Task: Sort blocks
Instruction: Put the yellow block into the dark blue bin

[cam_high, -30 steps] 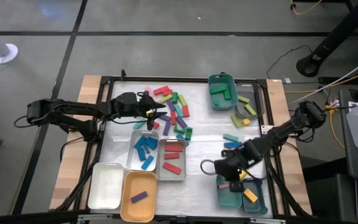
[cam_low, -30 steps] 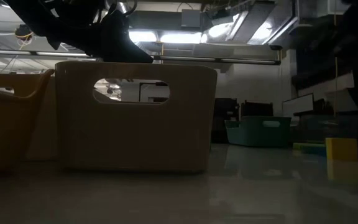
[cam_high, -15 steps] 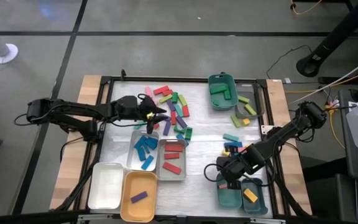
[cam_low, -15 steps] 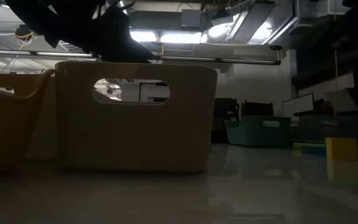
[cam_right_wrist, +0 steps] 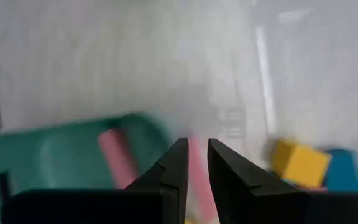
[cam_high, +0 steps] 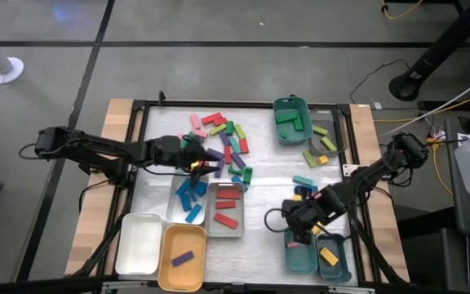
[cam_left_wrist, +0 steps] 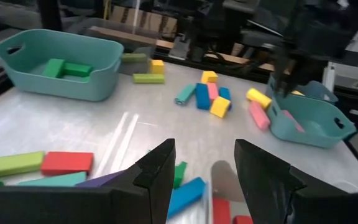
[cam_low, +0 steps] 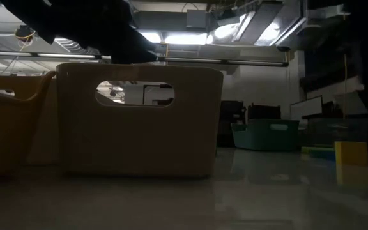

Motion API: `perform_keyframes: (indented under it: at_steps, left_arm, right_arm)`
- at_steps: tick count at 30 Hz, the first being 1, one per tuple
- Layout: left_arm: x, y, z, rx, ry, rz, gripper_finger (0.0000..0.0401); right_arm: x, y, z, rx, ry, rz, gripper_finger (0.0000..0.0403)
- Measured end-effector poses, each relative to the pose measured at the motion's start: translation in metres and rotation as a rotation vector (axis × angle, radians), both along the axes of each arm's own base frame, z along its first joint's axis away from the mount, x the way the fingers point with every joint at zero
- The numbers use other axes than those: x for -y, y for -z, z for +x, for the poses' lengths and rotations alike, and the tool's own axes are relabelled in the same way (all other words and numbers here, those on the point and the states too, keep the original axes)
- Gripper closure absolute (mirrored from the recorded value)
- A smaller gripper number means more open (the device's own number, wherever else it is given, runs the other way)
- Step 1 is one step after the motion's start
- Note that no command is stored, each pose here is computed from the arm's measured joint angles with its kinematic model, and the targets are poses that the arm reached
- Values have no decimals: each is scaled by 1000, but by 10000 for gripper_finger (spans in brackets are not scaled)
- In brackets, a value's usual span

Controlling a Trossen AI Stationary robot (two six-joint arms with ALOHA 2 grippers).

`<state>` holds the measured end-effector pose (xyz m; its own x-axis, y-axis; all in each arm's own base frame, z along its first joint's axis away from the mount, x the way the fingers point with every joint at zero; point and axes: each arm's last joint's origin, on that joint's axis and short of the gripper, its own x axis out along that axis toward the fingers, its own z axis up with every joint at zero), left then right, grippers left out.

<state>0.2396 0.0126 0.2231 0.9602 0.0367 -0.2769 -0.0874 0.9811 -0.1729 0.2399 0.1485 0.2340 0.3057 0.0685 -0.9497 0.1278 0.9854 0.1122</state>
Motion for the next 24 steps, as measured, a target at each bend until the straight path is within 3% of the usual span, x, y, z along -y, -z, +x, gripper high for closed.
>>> perform_keyframes:
  at_steps: [8,15,19,24]
  left_arm:
    - [6,-1,0,8,42,62,246]
    - [6,-1,0,8,44,74,246]
    - [6,-1,0,8,44,75,246]
    - [6,-1,0,7,44,75,246]
  right_arm:
    - [16,0,9,23,29,-58,331]
    - [40,2,9,-70,109,-125,236]
    - [66,4,7,-181,226,-148,189]
    - [92,17,8,-272,334,-62,168]
